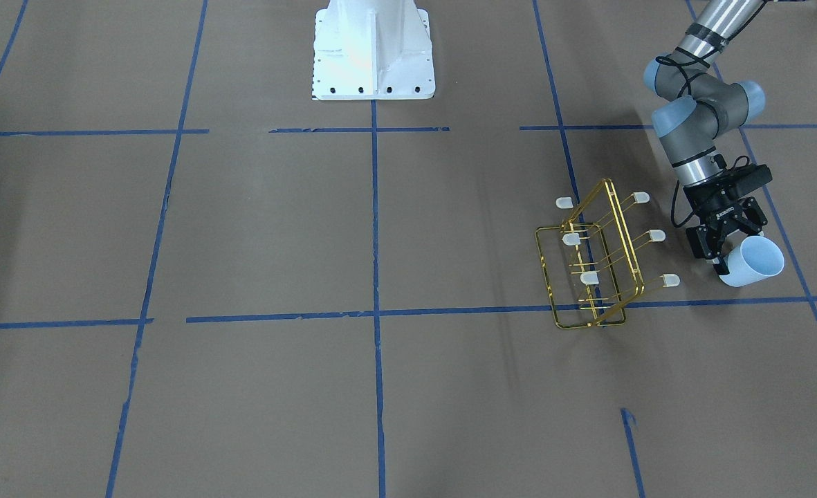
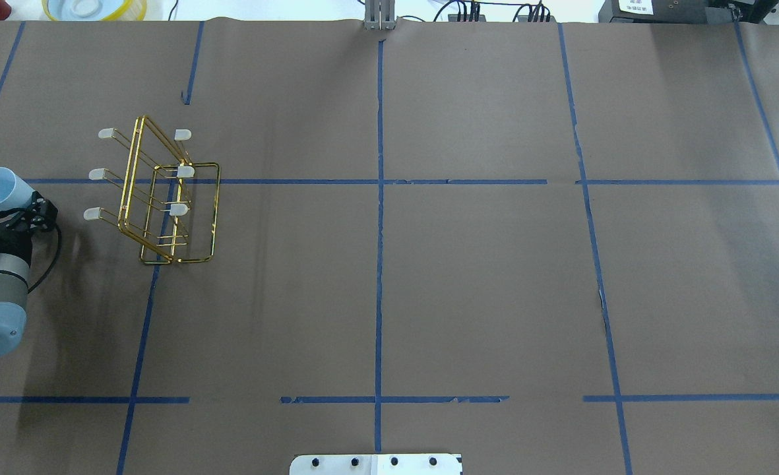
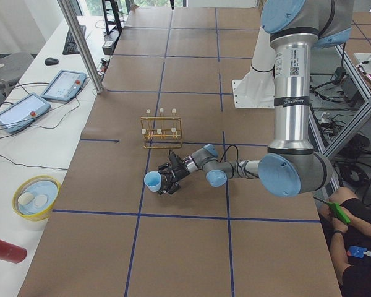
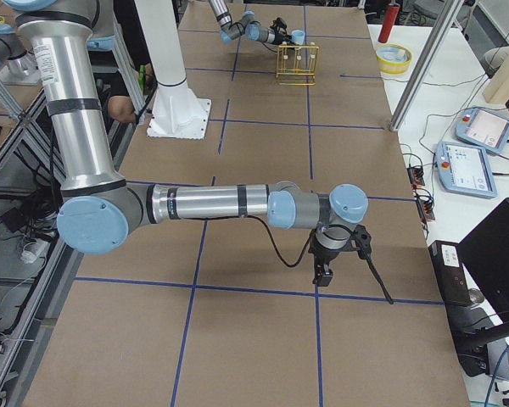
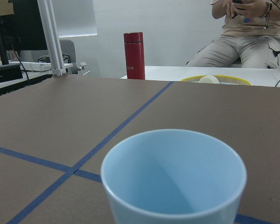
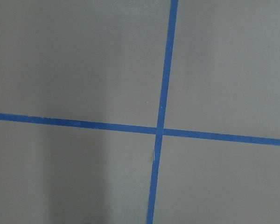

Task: Hang cup on cup holder
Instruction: 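Close the left gripper on the cup rim and grip it, then lift the cup with the left gripper and tilt it sideways, then carry the tilted cup with the left gripper toward the gold rack's peg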

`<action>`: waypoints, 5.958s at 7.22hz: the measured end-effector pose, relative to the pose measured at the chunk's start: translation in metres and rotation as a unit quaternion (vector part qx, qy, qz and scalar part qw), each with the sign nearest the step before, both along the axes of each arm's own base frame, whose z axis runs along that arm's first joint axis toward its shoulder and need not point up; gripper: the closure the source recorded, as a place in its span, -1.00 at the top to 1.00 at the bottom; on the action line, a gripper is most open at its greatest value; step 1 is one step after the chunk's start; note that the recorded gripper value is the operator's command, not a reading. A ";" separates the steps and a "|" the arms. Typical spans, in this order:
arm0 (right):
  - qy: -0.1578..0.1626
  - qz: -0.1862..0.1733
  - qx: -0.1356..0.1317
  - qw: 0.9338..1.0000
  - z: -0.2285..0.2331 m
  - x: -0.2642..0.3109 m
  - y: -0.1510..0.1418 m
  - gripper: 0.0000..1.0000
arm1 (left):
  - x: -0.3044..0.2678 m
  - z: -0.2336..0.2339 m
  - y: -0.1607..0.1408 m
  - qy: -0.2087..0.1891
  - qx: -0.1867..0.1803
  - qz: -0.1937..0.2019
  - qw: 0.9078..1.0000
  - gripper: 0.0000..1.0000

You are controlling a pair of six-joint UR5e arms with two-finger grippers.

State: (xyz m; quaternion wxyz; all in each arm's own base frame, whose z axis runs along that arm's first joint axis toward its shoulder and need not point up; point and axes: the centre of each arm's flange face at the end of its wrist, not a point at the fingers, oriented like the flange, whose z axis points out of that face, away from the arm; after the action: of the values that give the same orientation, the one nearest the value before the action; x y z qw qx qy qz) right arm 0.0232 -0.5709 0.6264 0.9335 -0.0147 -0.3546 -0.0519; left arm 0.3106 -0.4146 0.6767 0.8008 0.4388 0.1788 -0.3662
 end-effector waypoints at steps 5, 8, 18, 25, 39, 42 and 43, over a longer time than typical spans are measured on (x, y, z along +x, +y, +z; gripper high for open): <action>0.000 0.000 0.000 1.000 0.000 0.000 0.000 1.00 | -0.003 0.001 -0.015 -0.002 0.000 -0.013 1.000 1.00; 0.000 0.000 0.000 1.000 0.000 0.000 0.000 1.00 | -0.005 0.006 -0.020 -0.008 -0.004 -0.016 1.000 -0.82; 0.000 0.000 -0.001 1.000 0.000 0.000 0.000 1.00 | -0.216 -0.161 -0.062 0.225 0.083 0.119 0.964 -1.00; 0.000 0.000 0.000 1.000 0.000 0.000 0.000 1.00 | -0.225 -0.188 0.006 0.602 0.121 0.046 0.788 -1.00; 0.000 0.000 0.000 1.000 0.000 0.000 0.000 1.00 | -0.110 -0.201 0.079 0.943 0.004 -0.175 0.282 -1.00; 0.000 0.000 0.000 1.000 0.000 0.000 0.000 1.00 | -0.073 -0.203 0.094 0.961 -0.004 -0.210 0.177 -1.00; 0.000 0.000 0.000 1.000 0.000 0.000 0.000 1.00 | -0.064 -0.200 0.093 0.965 0.000 -0.223 0.136 -1.00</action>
State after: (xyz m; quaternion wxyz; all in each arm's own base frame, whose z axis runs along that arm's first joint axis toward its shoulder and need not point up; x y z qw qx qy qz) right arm 0.0234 -0.5709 0.6265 0.9335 -0.0150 -0.3546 -0.0515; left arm 0.2464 -0.3217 0.4762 -0.1451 -0.2544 0.6995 -0.6518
